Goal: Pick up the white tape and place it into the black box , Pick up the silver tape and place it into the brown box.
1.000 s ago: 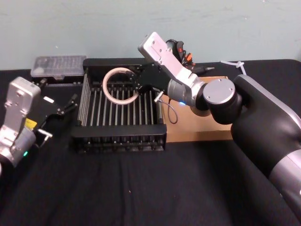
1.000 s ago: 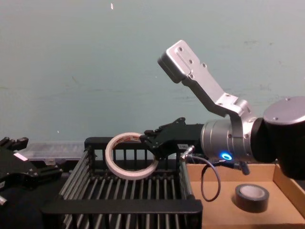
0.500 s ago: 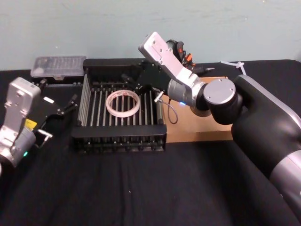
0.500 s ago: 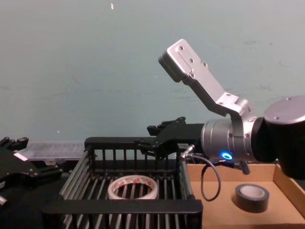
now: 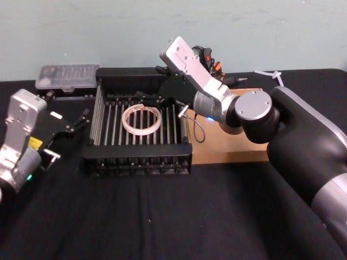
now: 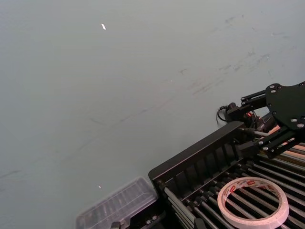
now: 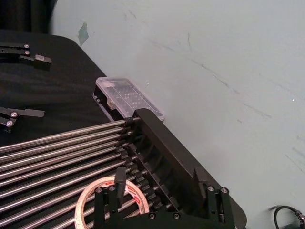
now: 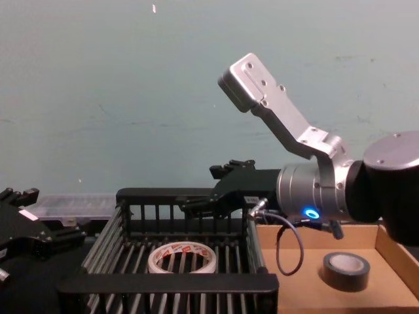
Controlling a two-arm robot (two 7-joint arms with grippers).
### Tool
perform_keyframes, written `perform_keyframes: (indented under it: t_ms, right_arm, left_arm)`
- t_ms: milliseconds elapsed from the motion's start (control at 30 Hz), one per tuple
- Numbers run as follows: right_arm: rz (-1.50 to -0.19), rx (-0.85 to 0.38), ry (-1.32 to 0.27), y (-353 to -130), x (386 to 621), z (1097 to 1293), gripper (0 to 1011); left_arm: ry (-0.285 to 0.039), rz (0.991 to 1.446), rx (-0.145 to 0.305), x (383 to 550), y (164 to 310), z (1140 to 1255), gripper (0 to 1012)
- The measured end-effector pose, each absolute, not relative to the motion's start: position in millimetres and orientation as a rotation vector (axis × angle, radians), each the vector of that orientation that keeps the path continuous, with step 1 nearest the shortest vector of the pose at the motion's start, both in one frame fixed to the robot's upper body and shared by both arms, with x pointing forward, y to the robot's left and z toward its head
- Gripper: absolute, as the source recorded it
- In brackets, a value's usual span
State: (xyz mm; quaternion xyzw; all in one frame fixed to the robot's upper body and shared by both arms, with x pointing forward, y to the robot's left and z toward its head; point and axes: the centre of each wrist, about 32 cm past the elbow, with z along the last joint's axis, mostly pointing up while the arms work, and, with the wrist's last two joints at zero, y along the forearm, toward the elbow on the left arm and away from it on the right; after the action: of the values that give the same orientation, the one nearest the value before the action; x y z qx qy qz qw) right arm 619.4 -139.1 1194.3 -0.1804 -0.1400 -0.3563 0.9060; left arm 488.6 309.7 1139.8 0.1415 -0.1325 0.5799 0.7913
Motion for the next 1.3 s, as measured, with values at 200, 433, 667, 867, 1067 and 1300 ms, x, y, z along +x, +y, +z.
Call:
perform_keyframes:
  t_ms: [200,433,667,867,1067,1300]
  right_arm:
    - [-0.738,-0.355,-0.290,-142,616,1196.5,1002]
    - [-0.776,-0.330,-0.311,-151,606,1204.0,1002]
    - [-0.838,-0.320,-0.338,-173,588,1212.0,1002]
    - [-0.905,-0.320,-0.345,-198,567,1214.8,1002]
    - [-0.984,-0.333,-0.339,-223,544,1209.7,1002]
    - [-1.052,-0.379,-0.297,-246,522,1191.7,1002]
  left_arm:
    - [-0.285,1.248,0.304,488.6,309.7,1139.8,1001]
    - [-0.285,1.248,0.304,488.7,309.7,1139.8,1001]
    - [-0.285,1.248,0.304,488.6,309.7,1139.8,1001]
    - [-0.285,1.248,0.304,488.6,309.7,1139.8,1001]
    - [-0.285,1.248,0.304,488.6,309.7,1139.8,1001]
    - [-0.285,1.248,0.304,488.6,309.7,1139.8,1001]
